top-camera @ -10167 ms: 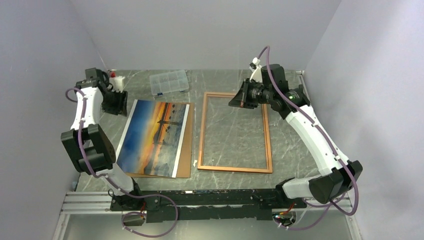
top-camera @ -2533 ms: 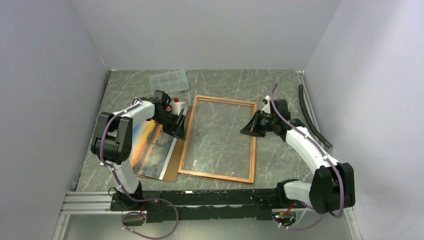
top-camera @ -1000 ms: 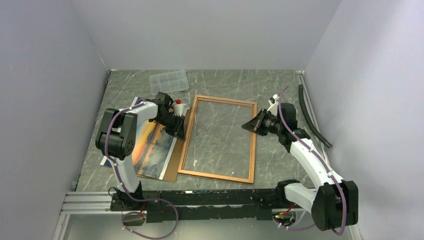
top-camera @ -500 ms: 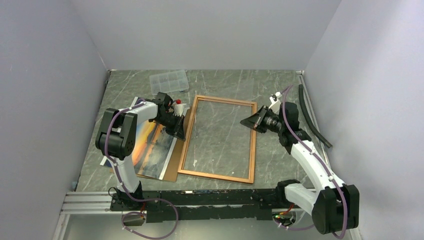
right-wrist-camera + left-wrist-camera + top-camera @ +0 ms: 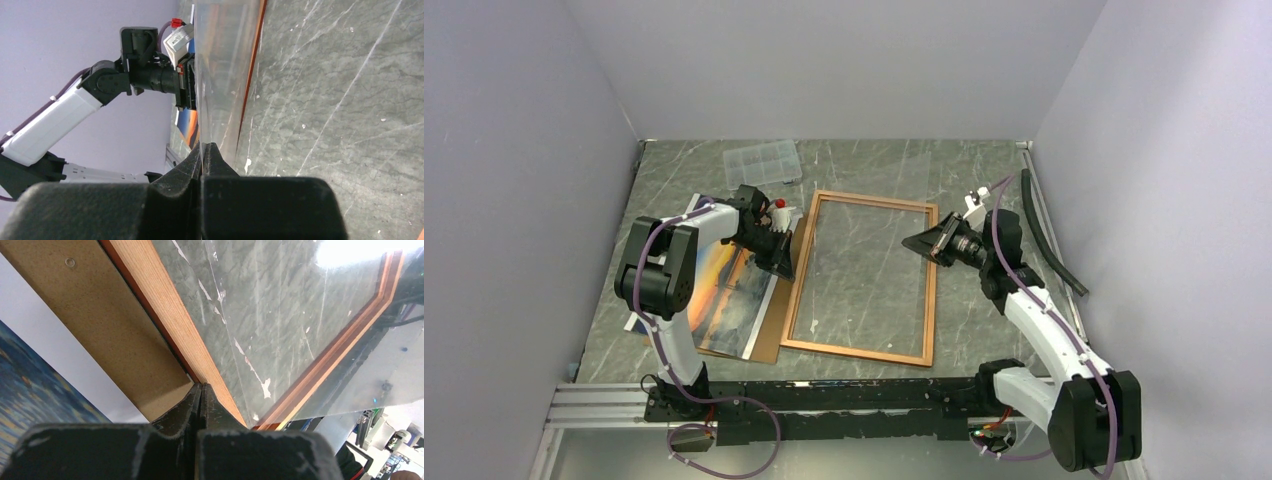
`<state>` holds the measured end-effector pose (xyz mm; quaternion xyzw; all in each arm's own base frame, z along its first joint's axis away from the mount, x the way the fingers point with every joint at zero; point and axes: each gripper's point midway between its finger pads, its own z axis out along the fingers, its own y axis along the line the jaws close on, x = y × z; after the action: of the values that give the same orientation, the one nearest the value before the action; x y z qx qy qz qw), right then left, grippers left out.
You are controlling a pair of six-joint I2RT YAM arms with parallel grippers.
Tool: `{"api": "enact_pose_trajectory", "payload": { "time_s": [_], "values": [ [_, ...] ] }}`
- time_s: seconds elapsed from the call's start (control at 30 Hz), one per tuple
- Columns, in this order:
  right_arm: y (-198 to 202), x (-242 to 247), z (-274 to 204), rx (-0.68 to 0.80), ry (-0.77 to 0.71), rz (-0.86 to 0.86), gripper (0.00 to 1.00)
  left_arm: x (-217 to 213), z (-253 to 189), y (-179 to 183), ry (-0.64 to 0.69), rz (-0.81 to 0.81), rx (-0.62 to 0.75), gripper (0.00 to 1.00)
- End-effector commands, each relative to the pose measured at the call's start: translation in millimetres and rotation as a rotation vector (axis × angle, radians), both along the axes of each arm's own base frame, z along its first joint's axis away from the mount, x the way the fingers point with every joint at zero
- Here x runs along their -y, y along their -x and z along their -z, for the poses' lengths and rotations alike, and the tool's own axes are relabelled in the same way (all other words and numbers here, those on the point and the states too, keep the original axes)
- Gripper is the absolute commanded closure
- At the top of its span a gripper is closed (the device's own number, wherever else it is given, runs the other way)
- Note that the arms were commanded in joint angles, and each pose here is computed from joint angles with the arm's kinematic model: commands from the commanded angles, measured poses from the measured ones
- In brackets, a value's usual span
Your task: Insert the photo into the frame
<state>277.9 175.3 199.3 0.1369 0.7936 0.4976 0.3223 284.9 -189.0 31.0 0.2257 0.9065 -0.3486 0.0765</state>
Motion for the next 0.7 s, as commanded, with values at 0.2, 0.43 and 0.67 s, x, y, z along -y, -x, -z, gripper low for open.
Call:
{"api": "enact_pose_trajectory", "payload": {
  "time_s": [0.2,0.43,0.67],
  "values": [
    [-0.7,-5.9,-32.2,0.093,-0.095,-0.016,1.00,-1.8,9.0,4.7,-0.021,0.002,0.010,0.97],
    [-5.3,-5.8,-46.6,0.139,-0.056,-0.035,1.00,-2.4,7.7,5.8,-0.021,0.000,0.009,0.97],
    [-9.8,-6.8,-30.8,0.114,-0.044,-0.041,1.00,-3.0,8.4,6.3,-0.024,0.002,0.009,0.97]
  ]
}}
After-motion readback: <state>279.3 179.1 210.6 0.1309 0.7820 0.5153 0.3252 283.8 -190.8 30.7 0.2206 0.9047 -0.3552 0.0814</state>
